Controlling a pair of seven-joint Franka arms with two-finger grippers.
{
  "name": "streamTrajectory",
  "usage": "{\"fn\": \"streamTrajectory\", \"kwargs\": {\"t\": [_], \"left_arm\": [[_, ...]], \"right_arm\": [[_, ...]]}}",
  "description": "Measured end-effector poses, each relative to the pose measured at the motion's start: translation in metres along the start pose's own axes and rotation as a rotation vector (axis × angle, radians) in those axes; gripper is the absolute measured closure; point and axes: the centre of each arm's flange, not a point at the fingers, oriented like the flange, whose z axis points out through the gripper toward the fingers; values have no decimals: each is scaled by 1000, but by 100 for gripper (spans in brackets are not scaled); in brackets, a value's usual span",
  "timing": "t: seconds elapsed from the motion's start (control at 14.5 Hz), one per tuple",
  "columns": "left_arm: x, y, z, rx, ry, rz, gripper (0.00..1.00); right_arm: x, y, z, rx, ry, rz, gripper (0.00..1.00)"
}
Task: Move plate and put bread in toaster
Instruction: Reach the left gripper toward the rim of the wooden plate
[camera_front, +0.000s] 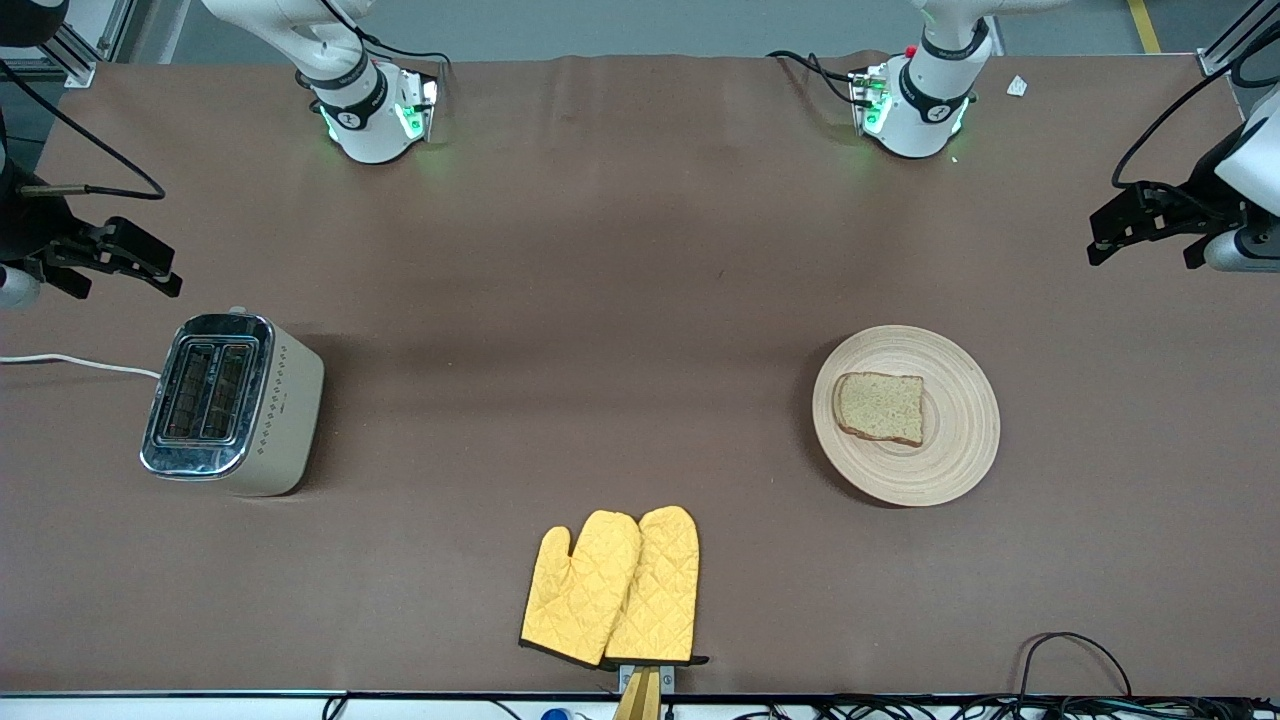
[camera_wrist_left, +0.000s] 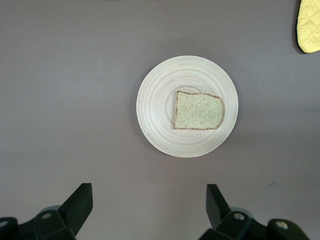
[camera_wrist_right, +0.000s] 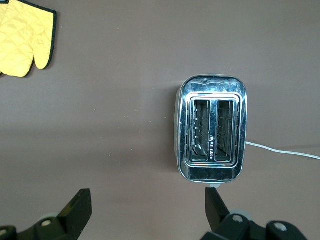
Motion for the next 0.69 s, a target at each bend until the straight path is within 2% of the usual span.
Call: {"fn": "streamTrajectory", "kwargs": {"t": [0.28, 0.48, 0.55, 0.69], "left_arm": [[0, -6, 2, 22, -8, -7, 0], [7, -27, 30, 9, -80, -44, 0], [12, -46, 46, -33, -114, -69, 0], [23, -101, 98, -173, -183, -114, 0]], "right_arm": [[0, -3, -1, 0, 1, -5, 0], [0, -4, -1, 0, 2, -6, 0], [0, -4, -1, 0, 2, -7, 0], [0, -4, -1, 0, 3, -7, 0]]}}
